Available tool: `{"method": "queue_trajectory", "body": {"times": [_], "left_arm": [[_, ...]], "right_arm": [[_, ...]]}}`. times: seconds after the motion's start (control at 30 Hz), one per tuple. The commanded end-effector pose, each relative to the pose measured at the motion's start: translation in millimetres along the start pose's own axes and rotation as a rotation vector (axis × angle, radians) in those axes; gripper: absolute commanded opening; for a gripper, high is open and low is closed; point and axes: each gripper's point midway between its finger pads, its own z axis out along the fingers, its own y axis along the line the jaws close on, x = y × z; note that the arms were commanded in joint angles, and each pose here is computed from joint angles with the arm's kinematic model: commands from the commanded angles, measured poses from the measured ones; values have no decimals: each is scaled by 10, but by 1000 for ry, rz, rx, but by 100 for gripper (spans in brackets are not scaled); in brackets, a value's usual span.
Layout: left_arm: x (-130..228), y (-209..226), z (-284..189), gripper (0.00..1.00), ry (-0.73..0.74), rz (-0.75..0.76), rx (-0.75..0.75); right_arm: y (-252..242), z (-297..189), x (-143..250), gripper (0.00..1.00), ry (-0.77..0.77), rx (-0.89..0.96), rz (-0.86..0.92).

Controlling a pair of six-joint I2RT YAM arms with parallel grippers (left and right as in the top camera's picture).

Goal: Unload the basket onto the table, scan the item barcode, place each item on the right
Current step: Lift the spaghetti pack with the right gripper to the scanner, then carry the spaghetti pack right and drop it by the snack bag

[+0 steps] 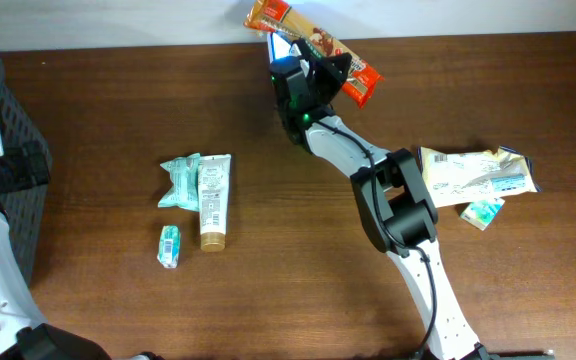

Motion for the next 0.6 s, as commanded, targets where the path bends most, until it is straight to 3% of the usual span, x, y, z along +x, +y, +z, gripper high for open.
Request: {"method": "queue_trajectory", "body": {"times": [0.0, 0.37, 0.47, 0.57], "left_arm": [[-8, -4, 9, 99, -2, -5, 9], [-8, -4, 9, 99, -2, -5, 9], [-8, -4, 9, 99, -2, -5, 9], [-8, -4, 9, 99, -2, -5, 9]], "right_arm": [[-503, -46, -65, 4, 26, 79, 135], [-631, -116, -69, 4, 47, 110, 83], [-920, -304, -139, 4, 50, 138, 98], [-1516, -661, -247, 4, 26, 172, 212]]}}
